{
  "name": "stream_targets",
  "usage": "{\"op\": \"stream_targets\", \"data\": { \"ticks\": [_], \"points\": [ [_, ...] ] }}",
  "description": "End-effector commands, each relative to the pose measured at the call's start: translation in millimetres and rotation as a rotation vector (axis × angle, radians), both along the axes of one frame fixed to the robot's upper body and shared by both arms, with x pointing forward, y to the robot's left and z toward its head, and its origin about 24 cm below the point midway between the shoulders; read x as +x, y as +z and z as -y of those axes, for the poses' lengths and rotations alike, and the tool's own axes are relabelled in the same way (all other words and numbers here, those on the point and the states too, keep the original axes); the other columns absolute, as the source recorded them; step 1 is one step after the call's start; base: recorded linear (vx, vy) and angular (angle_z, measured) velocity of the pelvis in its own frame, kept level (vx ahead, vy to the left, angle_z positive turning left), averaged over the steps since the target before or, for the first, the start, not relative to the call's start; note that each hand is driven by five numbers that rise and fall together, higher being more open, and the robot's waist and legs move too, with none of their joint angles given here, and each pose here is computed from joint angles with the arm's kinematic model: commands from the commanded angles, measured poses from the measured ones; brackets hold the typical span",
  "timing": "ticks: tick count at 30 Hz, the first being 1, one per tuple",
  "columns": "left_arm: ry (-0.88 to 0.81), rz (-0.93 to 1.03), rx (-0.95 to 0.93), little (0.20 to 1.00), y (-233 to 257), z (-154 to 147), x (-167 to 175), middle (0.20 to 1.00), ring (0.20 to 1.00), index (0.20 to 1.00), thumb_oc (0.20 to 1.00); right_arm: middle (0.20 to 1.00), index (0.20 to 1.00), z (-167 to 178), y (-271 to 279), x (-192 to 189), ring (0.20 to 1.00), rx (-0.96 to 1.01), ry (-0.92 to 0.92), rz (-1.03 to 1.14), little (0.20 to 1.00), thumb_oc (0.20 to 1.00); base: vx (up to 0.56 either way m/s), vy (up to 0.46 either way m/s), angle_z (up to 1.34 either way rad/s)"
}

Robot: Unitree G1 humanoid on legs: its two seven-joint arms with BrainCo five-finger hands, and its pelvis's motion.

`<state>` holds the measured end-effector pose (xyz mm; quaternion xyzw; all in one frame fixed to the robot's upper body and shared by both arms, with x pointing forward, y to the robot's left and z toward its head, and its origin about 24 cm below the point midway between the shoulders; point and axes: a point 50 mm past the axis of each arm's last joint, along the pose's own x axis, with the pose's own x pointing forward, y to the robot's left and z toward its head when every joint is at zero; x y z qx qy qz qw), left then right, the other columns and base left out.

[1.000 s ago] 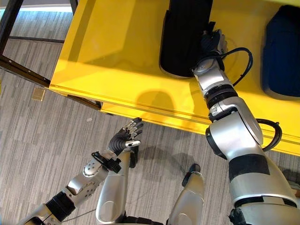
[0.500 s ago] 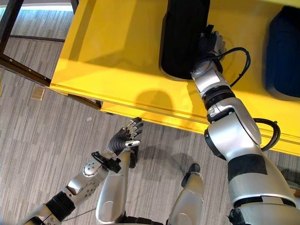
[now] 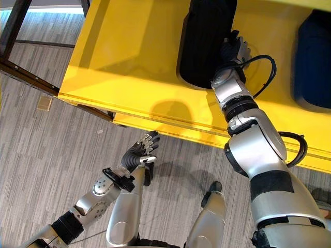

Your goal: Move parts from the plastic box to the shelf.

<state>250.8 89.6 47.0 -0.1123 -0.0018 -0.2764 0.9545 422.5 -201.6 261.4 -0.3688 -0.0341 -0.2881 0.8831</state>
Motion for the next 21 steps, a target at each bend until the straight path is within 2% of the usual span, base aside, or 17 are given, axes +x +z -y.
{"op": "stream_targets", "data": {
  "ticks": [1, 7, 8, 21],
  "points": [
    [-0.052, 0.097, -0.092, 1.0, 21, 18, -3, 1.0, 1.0, 1.0, 1.0, 0.2, 0.2, 23, -52, -6, 0.2, -0.033, -0.118, -0.19, 0.2, 0.2, 0.0, 0.0, 0.0],
    [-0.046, 0.097, -0.089, 1.0, 20, 17, -3, 1.0, 1.0, 1.0, 1.0, 0.2, 0.2, 27, -50, -7, 0.2, -0.09, -0.141, -0.218, 0.2, 0.2, 0.0, 0.0, 0.0],
    [-0.049, 0.1, -0.091, 1.0, 19, 16, -3, 1.0, 1.0, 1.0, 1.0, 1.0, 1.0, 30, -50, -8, 1.0, -0.116, -0.171, -0.223, 1.0, 1.0, 0.0, 0.0, 0.0],
    [-0.057, 0.099, -0.087, 1.0, 20, 19, -4, 1.0, 1.0, 1.0, 1.0, 1.0, 1.0, 33, -61, -12, 1.0, -0.057, -0.235, -0.234, 1.0, 1.0, 0.0, -0.007, 0.01]
  ]
}}
